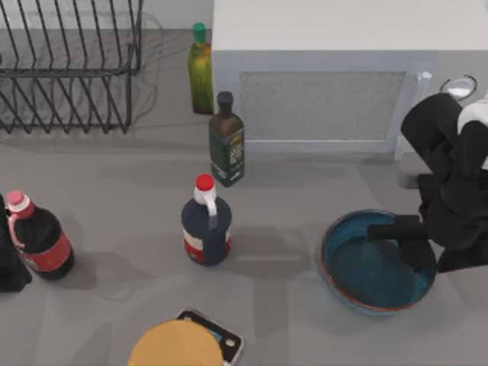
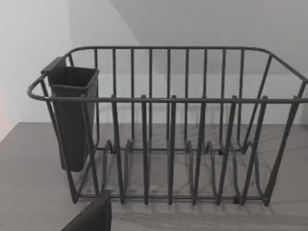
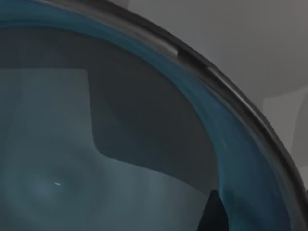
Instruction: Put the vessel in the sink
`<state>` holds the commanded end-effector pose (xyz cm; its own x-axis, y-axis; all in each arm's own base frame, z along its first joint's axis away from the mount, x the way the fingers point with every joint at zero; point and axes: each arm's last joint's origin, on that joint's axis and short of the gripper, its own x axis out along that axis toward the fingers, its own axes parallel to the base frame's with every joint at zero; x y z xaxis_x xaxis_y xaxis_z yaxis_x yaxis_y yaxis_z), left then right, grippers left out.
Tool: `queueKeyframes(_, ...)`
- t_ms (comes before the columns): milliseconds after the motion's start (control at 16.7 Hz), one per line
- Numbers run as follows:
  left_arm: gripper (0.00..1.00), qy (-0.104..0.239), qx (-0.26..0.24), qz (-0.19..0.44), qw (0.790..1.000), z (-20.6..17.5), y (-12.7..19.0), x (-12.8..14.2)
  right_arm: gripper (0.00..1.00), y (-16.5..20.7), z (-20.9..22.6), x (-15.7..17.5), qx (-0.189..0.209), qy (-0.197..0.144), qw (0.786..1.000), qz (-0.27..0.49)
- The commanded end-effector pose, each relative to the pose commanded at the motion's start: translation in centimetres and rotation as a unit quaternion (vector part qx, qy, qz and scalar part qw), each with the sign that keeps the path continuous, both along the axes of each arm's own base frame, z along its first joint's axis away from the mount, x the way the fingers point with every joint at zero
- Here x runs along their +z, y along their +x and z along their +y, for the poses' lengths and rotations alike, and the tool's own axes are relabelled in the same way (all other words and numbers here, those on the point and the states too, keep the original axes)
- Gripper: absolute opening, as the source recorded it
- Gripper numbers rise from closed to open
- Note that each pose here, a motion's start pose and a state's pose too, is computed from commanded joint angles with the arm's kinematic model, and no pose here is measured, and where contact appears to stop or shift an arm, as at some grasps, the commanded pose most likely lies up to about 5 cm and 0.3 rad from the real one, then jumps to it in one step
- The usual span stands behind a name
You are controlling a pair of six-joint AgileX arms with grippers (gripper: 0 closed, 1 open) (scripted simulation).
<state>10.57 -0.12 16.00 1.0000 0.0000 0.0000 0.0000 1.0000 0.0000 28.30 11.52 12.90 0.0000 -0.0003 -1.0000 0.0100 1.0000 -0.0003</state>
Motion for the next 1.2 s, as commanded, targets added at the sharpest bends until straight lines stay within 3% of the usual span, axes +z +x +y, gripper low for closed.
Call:
queueKeyframes(120, 1.0, 0.0, 0.0, 0.0, 1.0, 0.0, 0.0, 0.0, 0.02, 0.0, 0.0, 0.0, 0.0, 0.0, 1.0, 0.0)
queueKeyframes(180, 1.0, 0.0, 0.0, 0.0, 1.0, 0.0, 0.0, 0.0, 0.0, 0.0, 0.0, 0.0, 0.0, 0.0, 1.0, 0.0)
queueKeyframes(780, 1.0, 0.0, 0.0, 0.0, 1.0, 0.0, 0.0, 0.0, 0.0, 0.2, 0.1, 0.4, 0.0, 0.0, 1.0, -0.001)
queueKeyframes(1200, 1.0, 0.0, 0.0, 0.0, 1.0, 0.0, 0.0, 0.0, 0.0, 1.0, 0.5, 8.5, -0.001, -0.005, 1.0, 0.012)
